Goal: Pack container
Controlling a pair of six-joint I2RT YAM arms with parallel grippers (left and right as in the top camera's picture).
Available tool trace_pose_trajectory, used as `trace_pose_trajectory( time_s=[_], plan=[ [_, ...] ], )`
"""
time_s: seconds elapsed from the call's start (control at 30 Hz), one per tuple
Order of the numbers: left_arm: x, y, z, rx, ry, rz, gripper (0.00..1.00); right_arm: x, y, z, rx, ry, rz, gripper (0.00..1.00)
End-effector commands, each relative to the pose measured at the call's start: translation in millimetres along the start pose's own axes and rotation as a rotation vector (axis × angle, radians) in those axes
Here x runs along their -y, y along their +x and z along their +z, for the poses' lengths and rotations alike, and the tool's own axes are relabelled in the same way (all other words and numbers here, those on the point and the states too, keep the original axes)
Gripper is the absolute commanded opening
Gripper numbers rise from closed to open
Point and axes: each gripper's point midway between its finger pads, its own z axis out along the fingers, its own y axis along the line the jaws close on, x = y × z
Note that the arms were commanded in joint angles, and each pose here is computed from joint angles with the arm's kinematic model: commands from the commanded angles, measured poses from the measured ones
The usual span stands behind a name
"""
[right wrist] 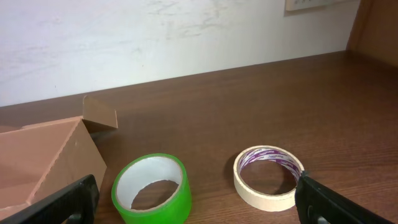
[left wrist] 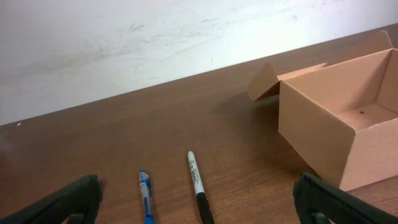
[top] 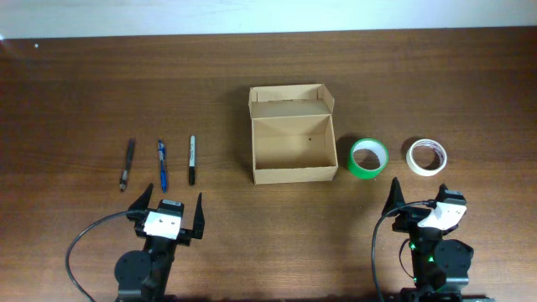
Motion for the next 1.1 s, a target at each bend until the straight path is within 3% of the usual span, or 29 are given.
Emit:
trace_pose_trajectory(
  time_s=[0.0, 0.67, 0.87, 1.07],
  plan=[
    [-2, 2, 0, 0.003, -0.014, 0.016, 0.99, 2, 2, 0, 0.002, 0.003, 0.002, 0.99],
    [-4, 0, 0, 0.012, -0.023, 0.017, 0.99, 1, 2, 0, 0.002, 0.001, 0.003, 0.99],
    [8, 1, 2, 0.009, 0.050, 0.016, 0.99, -9, 0, 0, 0.009, -0.058, 0.014, 0.99],
    [-1, -46, 1, 0.109, 0.031, 0.032, 0.99, -29, -33, -10, 0.066, -0.161, 0.011, 0.99]
  ],
)
